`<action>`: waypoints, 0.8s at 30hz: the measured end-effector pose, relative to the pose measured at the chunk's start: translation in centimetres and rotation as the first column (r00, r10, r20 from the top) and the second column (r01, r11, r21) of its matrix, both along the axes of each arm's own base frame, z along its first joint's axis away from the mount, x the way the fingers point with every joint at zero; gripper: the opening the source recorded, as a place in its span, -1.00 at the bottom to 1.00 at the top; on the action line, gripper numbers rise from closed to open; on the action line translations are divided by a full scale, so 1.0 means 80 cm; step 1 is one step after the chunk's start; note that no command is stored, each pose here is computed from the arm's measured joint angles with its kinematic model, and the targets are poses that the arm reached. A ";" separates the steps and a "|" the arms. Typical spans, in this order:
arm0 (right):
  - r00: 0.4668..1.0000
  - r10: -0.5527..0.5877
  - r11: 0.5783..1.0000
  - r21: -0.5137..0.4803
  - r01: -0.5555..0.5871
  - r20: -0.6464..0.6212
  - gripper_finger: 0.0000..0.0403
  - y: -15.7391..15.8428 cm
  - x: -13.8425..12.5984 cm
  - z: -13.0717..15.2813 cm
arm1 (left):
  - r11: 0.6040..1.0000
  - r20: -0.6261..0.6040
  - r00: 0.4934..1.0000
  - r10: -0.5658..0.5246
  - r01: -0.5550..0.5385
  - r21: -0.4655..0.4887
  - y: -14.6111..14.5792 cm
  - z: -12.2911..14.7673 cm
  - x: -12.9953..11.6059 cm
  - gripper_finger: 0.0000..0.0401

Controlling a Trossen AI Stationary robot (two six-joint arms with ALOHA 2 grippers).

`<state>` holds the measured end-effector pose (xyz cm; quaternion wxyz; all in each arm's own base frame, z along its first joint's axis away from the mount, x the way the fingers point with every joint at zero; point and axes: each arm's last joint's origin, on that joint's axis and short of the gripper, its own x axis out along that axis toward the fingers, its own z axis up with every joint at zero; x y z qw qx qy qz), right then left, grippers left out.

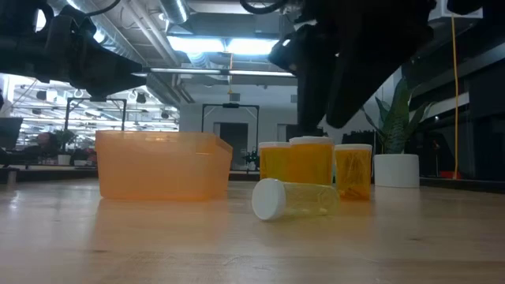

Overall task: Pick and place medicine bottles into bin by pill shape (circle, oval)
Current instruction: Put the small yellow medicine bottle into the blue bin

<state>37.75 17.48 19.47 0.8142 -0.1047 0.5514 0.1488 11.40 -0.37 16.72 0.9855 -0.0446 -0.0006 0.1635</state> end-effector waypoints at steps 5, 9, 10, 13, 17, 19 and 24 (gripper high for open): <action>1.000 -0.008 1.000 0.004 0.008 -0.007 -0.21 0.005 0.009 -0.012 | 1.000 -0.001 1.000 0.000 0.000 0.000 0.000 0.000 0.000 0.31; 0.999 -0.002 1.000 -0.021 0.001 -0.047 -0.21 0.011 0.024 -0.019 | 1.000 -0.001 1.000 0.000 0.000 0.000 0.000 0.000 0.000 0.31; 0.998 0.006 0.999 -0.043 -0.009 -0.062 -0.21 0.012 0.026 -0.021 | 1.000 -0.001 1.000 0.000 0.000 0.000 0.000 0.000 0.000 0.31; 0.993 0.005 0.996 -0.090 -0.016 -0.117 -0.21 0.013 0.030 -0.028 | 1.000 -0.001 1.000 0.000 0.000 0.000 0.000 0.000 0.000 0.31; 0.994 0.026 0.995 -0.092 -0.035 -0.105 -0.21 0.015 0.036 -0.029 | 1.000 0.000 1.000 0.000 0.000 0.000 0.000 0.000 0.000 0.31; 0.994 0.029 0.995 -0.092 -0.038 -0.102 -0.21 0.016 0.036 -0.029 | 1.000 0.000 1.000 0.000 0.000 0.000 0.000 0.000 0.000 0.31; 0.993 0.050 0.994 -0.095 -0.060 -0.109 -0.21 0.012 0.038 -0.031 | 1.000 0.000 1.000 0.000 0.000 0.000 0.000 0.000 0.000 0.31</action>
